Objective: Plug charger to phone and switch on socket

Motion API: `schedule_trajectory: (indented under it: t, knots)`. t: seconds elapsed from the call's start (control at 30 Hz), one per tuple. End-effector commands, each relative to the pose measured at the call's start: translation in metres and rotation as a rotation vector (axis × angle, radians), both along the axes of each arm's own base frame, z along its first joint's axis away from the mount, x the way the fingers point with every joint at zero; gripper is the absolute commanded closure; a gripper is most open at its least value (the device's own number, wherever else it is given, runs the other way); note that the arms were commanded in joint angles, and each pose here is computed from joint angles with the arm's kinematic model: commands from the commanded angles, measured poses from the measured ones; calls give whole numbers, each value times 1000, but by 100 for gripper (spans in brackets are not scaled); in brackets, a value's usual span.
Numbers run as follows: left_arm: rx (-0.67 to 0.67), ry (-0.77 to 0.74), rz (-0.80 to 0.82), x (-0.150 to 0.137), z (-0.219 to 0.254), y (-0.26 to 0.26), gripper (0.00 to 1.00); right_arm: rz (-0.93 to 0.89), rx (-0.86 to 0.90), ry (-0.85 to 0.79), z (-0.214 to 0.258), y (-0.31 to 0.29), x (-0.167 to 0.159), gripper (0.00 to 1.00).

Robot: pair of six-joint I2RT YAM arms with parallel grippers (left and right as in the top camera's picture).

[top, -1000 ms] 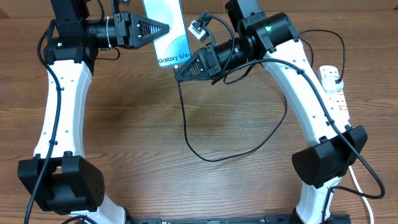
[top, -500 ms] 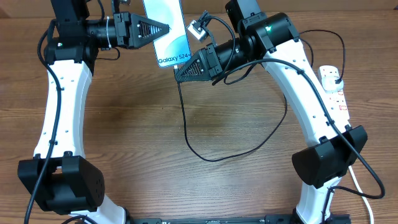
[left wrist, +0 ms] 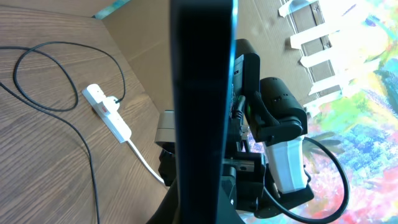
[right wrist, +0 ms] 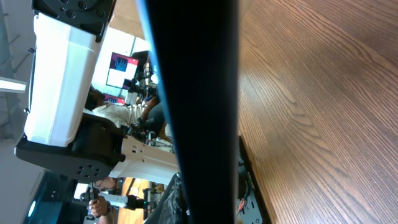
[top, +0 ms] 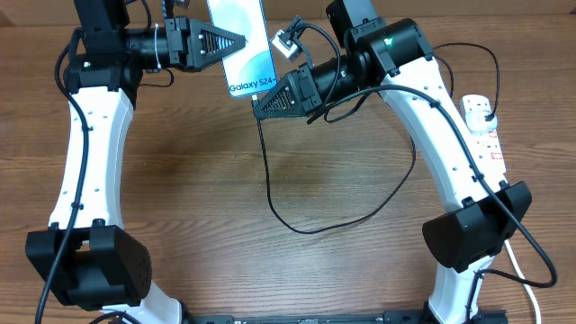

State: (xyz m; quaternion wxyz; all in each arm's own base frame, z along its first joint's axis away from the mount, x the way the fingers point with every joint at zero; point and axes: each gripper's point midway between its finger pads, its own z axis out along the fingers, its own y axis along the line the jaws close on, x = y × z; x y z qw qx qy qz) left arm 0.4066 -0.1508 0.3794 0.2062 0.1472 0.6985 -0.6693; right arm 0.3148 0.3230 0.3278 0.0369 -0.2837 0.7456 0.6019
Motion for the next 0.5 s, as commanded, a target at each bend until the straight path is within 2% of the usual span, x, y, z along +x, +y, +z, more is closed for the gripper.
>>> schedule_trajectory:
  t: [0.0, 0.47]
  knots:
    - [-23, -10, -68, -14, 12, -8, 96, 5, 31, -51, 16, -3, -5, 96]
    - [-23, -15, -68, -14, 12, -8, 96, -20, 31, -51, 17, -11, 3, 96]
